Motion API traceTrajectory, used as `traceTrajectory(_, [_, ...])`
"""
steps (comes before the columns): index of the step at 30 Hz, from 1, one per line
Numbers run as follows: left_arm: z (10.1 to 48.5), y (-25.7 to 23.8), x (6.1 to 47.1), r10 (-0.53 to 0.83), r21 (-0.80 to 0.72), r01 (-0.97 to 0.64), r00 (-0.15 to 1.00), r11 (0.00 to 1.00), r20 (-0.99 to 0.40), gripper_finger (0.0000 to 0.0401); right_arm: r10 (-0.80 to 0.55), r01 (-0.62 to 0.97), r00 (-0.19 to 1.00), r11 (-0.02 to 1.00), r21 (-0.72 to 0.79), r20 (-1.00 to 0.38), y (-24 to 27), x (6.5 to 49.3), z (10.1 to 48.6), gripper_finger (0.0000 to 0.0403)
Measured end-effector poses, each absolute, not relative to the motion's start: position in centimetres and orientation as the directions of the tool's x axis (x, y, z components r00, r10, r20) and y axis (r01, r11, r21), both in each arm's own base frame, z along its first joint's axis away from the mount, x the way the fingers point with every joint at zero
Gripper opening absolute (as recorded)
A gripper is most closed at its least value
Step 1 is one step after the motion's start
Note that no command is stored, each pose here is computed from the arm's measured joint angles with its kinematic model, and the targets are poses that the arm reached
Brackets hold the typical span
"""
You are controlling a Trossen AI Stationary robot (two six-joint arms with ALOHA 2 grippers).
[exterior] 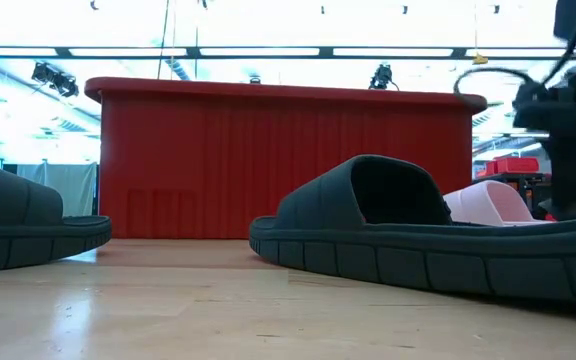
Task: Pick and place slides into bin
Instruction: Put the black slipper into the red container
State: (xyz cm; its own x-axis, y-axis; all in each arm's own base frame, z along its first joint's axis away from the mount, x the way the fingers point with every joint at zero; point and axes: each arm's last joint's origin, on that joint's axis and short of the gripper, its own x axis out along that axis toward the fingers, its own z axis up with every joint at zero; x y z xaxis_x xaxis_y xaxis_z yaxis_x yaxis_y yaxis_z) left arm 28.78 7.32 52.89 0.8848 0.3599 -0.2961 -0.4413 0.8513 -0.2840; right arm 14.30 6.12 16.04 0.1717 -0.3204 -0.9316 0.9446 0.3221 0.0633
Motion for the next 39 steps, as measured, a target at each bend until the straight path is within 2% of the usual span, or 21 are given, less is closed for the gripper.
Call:
traceTrajectory(9, [52.9, 7.0, 28.9, 0.349, -0.283, -0.430, 0.889, 0.857, -0.296, 0.0175, -0.390, 0.947, 0.200, 0.311, 0.076, -0.899, 5.8, 14.4, 15.9, 0.0208])
traceTrajectory(16, [52.9, 7.0, 28.9, 0.349, -0.284, -0.431, 0.889, 0.857, -0.296, 0.0175, -0.277, 0.930, 0.286, 0.312, 0.196, -0.917, 6.9, 15.7, 16.9, 0.0194])
traceTrajectory(19, [52.9, 7.0, 28.9, 0.349, -0.284, -0.431, 0.889, 0.856, -0.297, 0.0178, -0.270, 0.921, 0.308, 0.327, 0.214, -0.912, 7.3, 15.9, 17.4, 0.0189])
traceTrajectory(22, [52.9, 7.0, 28.9, 0.349, -0.283, -0.431, 0.889, 0.857, -0.297, 0.0177, -0.275, 0.924, 0.289, 0.331, 0.192, -0.917, 7.3, 15.6, 17.3, 0.0187])
traceTrajectory(29, [52.9, 7.0, 28.9, 0.349, -0.281, -0.431, 0.889, 0.858, -0.297, 0.0174, -0.344, 0.965, 0.165, 0.248, 0.080, -0.925, 6.8, 14.1, 17.2, 0.0187])
traceTrajectory(34, [52.9, 7.0, 28.9, 0.349, -0.281, -0.431, 0.889, 0.858, -0.297, 0.0180, -0.453, 0.970, 0.168, 0.234, 0.066, -0.875, 5.9, 14.0, 16.9, 0.0187])
traceTrajectory(39, [52.8, 7.0, 28.9, 0.349, -0.279, -0.431, 0.888, 0.858, -0.300, 0.0177, -0.454, 0.975, 0.177, 0.202, 0.093, -0.873, 5.0, 14.2, 15.8, 0.0187])
